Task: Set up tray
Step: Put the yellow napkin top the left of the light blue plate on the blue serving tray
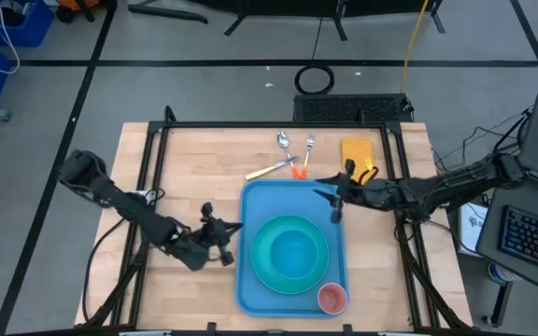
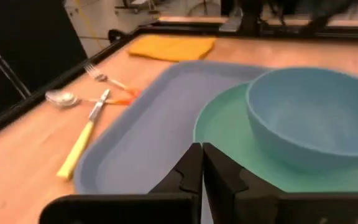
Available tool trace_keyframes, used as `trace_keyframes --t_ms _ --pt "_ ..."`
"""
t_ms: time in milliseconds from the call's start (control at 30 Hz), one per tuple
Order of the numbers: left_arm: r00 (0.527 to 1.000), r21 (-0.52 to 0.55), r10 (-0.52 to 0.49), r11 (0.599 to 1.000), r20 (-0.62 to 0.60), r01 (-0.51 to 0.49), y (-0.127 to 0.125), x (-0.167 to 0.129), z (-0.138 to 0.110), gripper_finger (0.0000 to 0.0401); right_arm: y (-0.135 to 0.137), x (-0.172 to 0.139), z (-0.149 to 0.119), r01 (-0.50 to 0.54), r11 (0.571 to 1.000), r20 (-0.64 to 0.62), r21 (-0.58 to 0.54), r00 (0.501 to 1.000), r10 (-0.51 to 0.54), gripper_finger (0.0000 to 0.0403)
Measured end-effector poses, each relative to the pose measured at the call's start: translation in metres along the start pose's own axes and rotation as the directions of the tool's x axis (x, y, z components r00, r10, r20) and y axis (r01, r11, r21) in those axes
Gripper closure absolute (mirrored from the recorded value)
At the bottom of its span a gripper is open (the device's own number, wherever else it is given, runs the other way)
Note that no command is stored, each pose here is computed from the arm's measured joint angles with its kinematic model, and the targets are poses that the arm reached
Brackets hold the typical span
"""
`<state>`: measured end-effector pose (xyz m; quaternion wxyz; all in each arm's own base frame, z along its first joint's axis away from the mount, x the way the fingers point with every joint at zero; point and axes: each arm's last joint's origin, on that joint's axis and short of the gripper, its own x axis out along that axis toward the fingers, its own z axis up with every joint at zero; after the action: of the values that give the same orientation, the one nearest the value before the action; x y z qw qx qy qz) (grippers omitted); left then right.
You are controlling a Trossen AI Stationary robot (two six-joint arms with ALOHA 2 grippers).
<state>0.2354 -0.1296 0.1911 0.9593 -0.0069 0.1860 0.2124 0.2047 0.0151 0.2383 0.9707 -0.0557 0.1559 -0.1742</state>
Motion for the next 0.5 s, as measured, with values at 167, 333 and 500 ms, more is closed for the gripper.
trace_keyframes --t_ms 167,333,500 --pt "0.994 -0.046 -0.003 0.999 0.112 0.008 0.007 -0.001 -0.01 0.0397 -0.022 0.003 -0.015 0.114 0.989 -0.163 0.09 0.982 -0.098 0.028" --pt "0.99 -0.066 0.007 0.998 0.143 0.002 0.009 0.0 -0.009 0.0381 -0.041 0.003 -0.03 0.24 0.96 -0.316 0.147 0.931 -0.184 0.028" --pt "0.987 -0.063 0.012 0.998 0.163 -0.002 0.009 0.0 -0.006 0.0386 -0.052 -0.001 -0.05 0.346 0.928 -0.493 0.137 0.836 -0.239 0.028"
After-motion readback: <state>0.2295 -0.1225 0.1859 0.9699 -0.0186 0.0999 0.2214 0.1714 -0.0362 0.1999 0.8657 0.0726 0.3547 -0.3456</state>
